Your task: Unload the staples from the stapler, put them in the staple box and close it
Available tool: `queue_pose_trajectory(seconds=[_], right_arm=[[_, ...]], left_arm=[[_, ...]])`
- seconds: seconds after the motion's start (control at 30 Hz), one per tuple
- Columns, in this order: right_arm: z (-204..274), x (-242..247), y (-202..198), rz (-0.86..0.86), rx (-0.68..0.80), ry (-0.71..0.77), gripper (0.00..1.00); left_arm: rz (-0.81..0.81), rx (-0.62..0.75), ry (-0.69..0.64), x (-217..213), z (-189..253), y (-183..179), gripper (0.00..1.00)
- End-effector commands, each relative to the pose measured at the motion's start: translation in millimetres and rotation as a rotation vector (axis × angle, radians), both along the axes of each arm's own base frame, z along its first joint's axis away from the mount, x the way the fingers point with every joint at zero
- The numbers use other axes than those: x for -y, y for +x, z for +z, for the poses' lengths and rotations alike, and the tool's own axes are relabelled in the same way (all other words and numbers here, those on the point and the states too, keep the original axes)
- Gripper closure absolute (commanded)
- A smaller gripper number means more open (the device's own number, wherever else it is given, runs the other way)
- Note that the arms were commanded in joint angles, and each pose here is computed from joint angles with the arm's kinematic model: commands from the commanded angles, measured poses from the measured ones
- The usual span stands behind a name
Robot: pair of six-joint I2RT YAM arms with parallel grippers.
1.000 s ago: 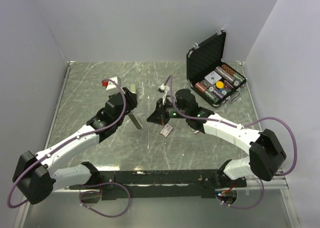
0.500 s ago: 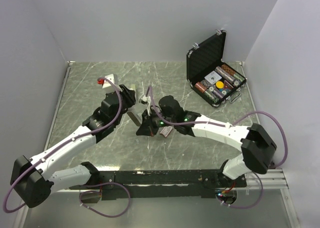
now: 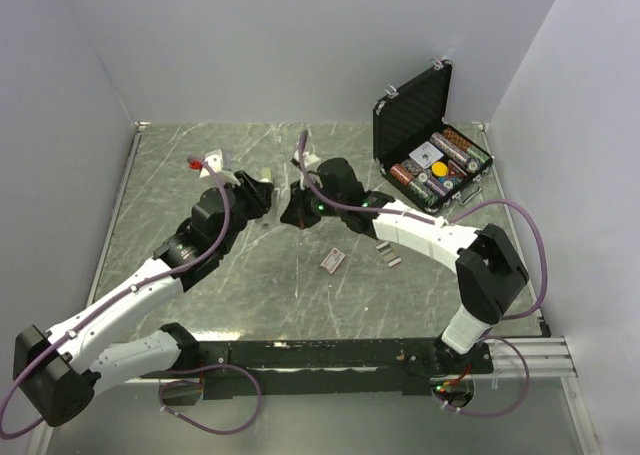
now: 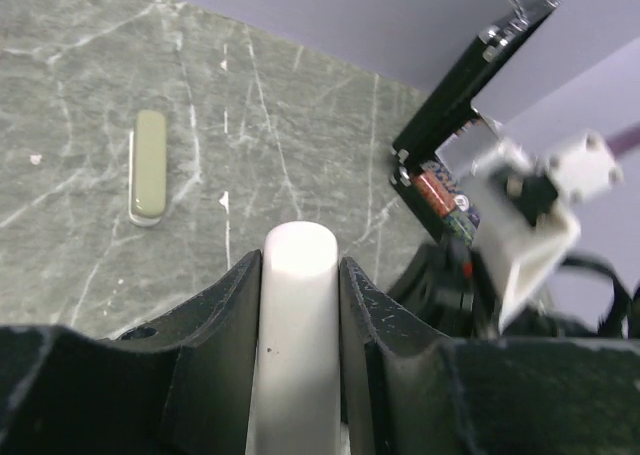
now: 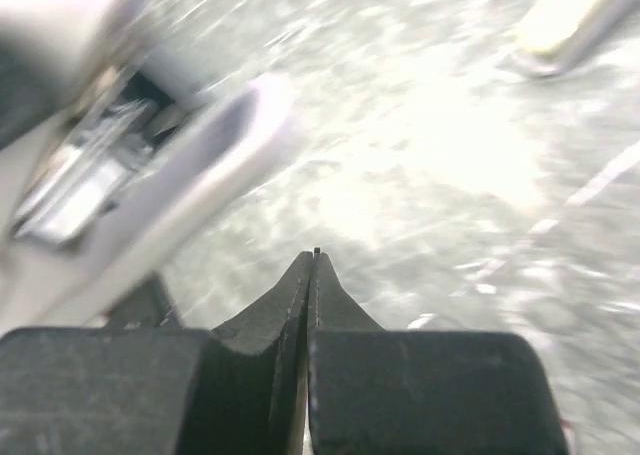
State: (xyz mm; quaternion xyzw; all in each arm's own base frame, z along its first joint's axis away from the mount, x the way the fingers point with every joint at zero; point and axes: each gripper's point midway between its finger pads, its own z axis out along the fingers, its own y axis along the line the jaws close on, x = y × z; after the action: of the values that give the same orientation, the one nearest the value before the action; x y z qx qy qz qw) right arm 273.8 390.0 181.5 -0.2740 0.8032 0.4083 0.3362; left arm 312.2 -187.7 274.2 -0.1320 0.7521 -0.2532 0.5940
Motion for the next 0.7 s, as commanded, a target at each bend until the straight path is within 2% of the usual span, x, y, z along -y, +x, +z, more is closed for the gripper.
queue_pose_trajectory(seconds=[0.0,0.4,0.67], right_arm=[[29.8,12.1,26.7,-0.069,0.072,0.028,1.0],[14.6,42.7,24.2,-0.122,0.076,-0.024,1.0],[1.1,57.3,9.9,-0.132,0.06,-0.026,1.0]], left_arm=[[-0.044,0.021,-0.052,7.5,13.4,-5.1,0.99],[0.089,-0.063,0.126,1.4,-31.6,28.8,0.99],[0.237,-0.094,0.196,-26.2,-63.5,79.8,0.99]])
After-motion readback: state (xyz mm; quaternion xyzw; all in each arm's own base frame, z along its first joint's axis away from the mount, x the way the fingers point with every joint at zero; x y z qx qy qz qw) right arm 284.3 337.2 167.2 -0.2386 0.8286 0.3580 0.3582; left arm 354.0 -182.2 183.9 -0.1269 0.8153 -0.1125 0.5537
